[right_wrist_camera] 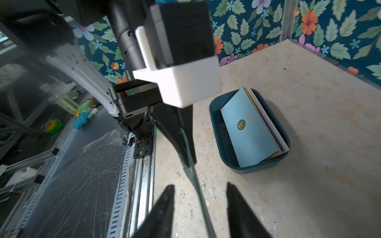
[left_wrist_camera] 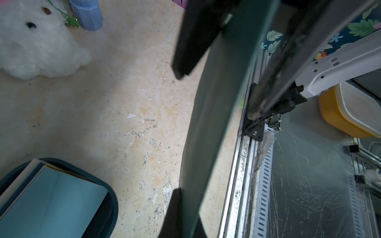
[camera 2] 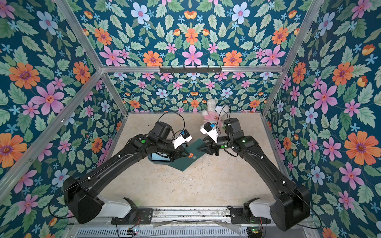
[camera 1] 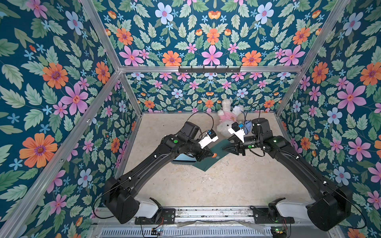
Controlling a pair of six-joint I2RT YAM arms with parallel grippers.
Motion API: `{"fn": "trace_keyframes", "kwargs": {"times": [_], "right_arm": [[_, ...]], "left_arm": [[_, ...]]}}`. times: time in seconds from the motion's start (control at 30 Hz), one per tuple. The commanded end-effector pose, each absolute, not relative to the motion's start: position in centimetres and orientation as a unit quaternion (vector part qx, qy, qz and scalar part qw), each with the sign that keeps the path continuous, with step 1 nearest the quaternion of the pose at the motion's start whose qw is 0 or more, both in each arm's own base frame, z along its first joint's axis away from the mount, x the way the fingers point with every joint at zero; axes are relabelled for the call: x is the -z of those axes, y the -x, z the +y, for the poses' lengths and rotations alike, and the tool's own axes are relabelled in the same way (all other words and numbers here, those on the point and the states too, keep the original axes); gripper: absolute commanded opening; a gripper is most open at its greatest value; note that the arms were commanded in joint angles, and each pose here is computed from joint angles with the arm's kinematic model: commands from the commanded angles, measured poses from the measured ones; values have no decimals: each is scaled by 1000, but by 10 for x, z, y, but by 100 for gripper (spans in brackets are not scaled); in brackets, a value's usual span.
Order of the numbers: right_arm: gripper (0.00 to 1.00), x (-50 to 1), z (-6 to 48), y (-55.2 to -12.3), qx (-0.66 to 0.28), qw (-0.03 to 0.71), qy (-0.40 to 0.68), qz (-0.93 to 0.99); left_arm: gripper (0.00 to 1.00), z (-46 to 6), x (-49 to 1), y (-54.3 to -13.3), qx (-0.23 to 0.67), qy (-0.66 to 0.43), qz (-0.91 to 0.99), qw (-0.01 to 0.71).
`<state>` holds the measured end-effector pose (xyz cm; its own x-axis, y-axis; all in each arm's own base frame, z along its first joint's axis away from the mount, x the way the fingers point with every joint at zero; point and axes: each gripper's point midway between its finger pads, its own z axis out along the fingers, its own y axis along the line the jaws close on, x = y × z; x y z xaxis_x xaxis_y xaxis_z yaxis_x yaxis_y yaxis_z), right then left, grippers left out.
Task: Put the sealed envelopes into the storage box
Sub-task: Pick up the envelope from the center of the board, then place the envelope in the storage box.
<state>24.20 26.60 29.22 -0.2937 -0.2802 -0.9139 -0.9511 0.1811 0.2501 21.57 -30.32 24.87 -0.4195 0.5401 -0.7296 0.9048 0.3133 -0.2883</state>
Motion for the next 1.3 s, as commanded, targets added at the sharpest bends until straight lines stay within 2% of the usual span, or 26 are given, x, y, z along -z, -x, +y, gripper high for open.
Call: {"fn": "trace_keyframes", "kwargs": {"times": [0.0, 0.07, 0.13, 0.23, 0.37, 0.53, 0.7, 0.8, 0.93, 1.0, 1.03, 1.07, 1.17, 1.2, 1.27], "right_arm": [[69, -342, 248, -276, -438, 510, 373, 639], [82, -370, 221, -280, -471, 569, 304, 602], [84, -382, 210, -275, -498, 586, 276, 577], [79, -378, 222, -261, -532, 554, 297, 567], [75, -386, 244, -228, -600, 528, 318, 510], [74, -393, 261, -204, -657, 495, 335, 459], [67, -392, 272, -204, -682, 468, 336, 451], [60, -397, 279, -193, -694, 453, 357, 430], [43, -398, 289, -196, -705, 435, 361, 429], [25, -400, 290, -196, -711, 428, 362, 425], [10, -401, 291, -195, -713, 423, 368, 421], [0, -401, 292, -196, -713, 418, 374, 421], [0, -397, 300, -200, -708, 398, 389, 435], [0, -394, 302, -203, -702, 392, 397, 443], [0, -385, 308, -213, -679, 376, 416, 473]], "left_arm": [[0, -298, -281, -237, 360, -426, 759, 336], [0, -288, -305, -249, 374, -385, 746, 394], [0, -278, -332, -253, 400, -344, 725, 442], [0, -275, -370, -238, 470, -317, 662, 490], [0, -272, -402, -217, 544, -300, 590, 516], [0, -273, -416, -208, 583, -295, 556, 514], [0, -274, -418, -202, 612, -293, 536, 502], [0, -277, -415, -204, 616, -292, 539, 495], [0, -278, -411, -206, 621, -289, 538, 491], [0, -280, -407, -207, 622, -289, 542, 486], [0, -280, -405, -207, 623, -289, 544, 483], [0, -280, -403, -207, 622, -289, 546, 481], [0, -278, -394, -214, 601, -277, 571, 485], [11, -277, -389, -220, 587, -268, 586, 489], [52, -265, -369, -244, 523, -221, 652, 504]]}}
